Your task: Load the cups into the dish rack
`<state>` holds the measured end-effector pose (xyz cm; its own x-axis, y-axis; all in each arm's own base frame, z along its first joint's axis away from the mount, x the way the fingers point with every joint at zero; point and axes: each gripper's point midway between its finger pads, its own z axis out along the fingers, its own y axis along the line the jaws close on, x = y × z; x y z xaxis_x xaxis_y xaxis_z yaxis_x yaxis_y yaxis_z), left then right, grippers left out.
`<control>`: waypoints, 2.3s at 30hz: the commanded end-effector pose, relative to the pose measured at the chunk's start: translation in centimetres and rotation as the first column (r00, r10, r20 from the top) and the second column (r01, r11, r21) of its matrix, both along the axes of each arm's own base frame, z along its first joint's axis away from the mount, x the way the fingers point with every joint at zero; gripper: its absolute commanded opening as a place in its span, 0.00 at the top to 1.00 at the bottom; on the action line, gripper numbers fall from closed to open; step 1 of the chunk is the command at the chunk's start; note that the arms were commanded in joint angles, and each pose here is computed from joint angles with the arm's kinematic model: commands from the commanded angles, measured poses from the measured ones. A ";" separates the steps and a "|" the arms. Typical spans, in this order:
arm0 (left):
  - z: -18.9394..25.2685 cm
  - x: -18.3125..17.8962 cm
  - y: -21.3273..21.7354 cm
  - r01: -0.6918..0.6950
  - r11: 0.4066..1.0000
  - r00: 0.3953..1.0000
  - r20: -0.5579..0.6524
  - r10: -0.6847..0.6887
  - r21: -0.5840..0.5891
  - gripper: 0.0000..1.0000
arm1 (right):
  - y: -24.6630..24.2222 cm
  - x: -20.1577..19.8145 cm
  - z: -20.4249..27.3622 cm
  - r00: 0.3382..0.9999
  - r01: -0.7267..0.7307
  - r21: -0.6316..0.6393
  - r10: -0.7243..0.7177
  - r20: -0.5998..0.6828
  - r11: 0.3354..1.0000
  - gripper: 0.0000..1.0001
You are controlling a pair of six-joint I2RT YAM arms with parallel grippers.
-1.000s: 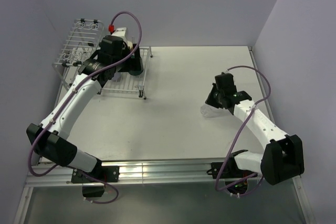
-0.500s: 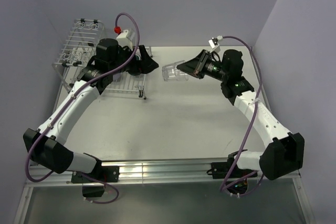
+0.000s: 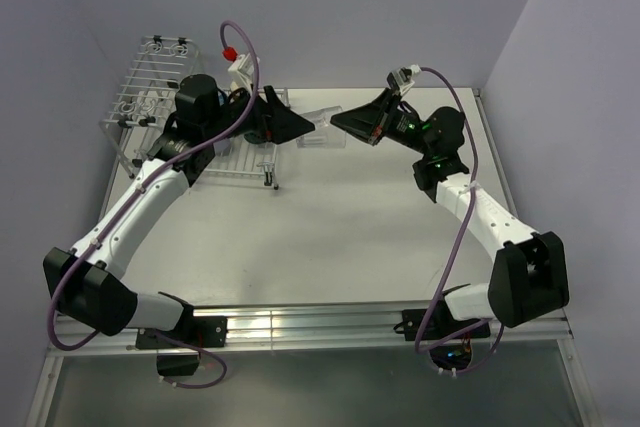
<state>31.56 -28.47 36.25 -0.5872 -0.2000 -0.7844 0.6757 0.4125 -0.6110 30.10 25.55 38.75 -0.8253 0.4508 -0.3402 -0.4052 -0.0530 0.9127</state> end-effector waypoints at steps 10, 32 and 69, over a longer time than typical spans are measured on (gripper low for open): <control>3.6 -3.2 -0.6 0.152 0.983 0.984 0.108 -0.141 -0.105 0.05 | 0.6 -2.4 5.0 0.987 -0.105 0.145 0.086 0.133 0.984 1.00; 3.6 -4.1 -0.5 0.172 0.979 0.982 0.104 -0.161 -0.109 1.00 | 1.7 -1.3 3.5 0.990 -0.087 0.131 0.071 0.121 0.988 0.89; -10.9 8.9 17.5 -0.582 0.466 0.668 0.065 0.741 0.667 1.00 | -9.1 3.9 -7.8 0.822 0.545 -0.543 -0.534 0.197 0.639 0.50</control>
